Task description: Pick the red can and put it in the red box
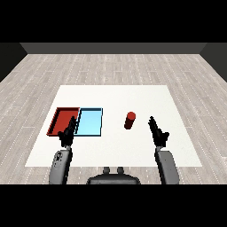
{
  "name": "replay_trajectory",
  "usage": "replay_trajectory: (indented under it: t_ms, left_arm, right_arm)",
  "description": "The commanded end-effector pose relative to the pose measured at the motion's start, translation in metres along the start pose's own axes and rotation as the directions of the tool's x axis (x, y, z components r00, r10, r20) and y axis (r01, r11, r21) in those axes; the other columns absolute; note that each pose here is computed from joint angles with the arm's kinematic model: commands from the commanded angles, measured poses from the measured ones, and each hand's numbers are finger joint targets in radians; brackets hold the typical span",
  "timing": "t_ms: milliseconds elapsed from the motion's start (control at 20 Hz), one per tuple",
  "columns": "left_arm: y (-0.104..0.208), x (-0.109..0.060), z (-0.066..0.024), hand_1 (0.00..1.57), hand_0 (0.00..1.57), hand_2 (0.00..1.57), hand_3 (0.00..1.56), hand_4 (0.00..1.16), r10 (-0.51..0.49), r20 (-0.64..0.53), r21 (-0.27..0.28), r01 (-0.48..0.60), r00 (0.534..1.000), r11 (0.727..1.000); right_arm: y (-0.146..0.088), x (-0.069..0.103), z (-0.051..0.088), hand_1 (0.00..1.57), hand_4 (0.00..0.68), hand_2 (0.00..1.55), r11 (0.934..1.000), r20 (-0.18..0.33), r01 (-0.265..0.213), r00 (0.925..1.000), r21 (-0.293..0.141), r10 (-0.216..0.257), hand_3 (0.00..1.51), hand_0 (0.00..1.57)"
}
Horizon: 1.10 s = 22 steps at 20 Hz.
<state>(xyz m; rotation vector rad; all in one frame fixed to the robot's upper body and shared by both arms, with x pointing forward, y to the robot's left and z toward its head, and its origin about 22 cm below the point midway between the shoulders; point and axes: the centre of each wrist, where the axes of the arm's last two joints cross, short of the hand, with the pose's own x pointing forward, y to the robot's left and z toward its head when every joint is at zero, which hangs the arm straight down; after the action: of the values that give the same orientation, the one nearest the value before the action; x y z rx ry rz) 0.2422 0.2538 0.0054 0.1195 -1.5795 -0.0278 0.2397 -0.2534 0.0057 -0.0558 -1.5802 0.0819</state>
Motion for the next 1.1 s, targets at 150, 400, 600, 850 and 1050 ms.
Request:
replay_trajectory:
  t_ms: [150,400,600,850,1050]
  left_arm:
    - [0.001,-0.002,0.0016,0.00,0.00,0.00,0.00,0.00,-0.021,-0.008,-0.014,0.021,1.000,1.000]
    - [0.000,0.012,0.0051,0.00,0.00,0.00,0.00,0.00,0.094,0.349,-0.032,-0.088,0.932,0.996]
    - [-0.006,0.009,-0.0032,0.00,0.00,0.00,0.00,0.00,0.074,0.371,-0.018,-0.073,0.926,0.997]
    - [0.013,0.003,-0.0030,0.00,0.00,0.00,0.00,0.00,0.063,0.376,-0.003,-0.067,0.925,0.998]
    - [0.013,-0.002,-0.0092,0.00,0.00,0.00,0.00,0.00,0.106,0.375,-0.020,-0.107,0.921,0.994]
  right_arm:
    - [-0.016,-0.003,-0.031,0.00,0.000,0.00,0.9996,-0.018,-0.016,0.9997,-0.024,0.016,0.00,0.00]
    - [-0.022,0.005,-0.033,0.00,0.000,0.00,0.9907,0.244,0.127,0.9602,0.048,-0.135,0.00,0.00]
    - [-0.024,-0.009,-0.043,0.00,0.000,0.00,0.9900,0.248,0.122,0.9593,0.071,-0.136,0.00,0.00]
    - [-0.026,-0.009,-0.046,0.00,0.000,0.00,0.9908,0.259,0.118,0.9568,0.067,-0.131,0.00,0.00]
    - [-0.010,-0.010,-0.053,0.00,0.000,0.00,0.9895,0.248,0.127,0.9585,0.069,-0.140,0.00,0.00]
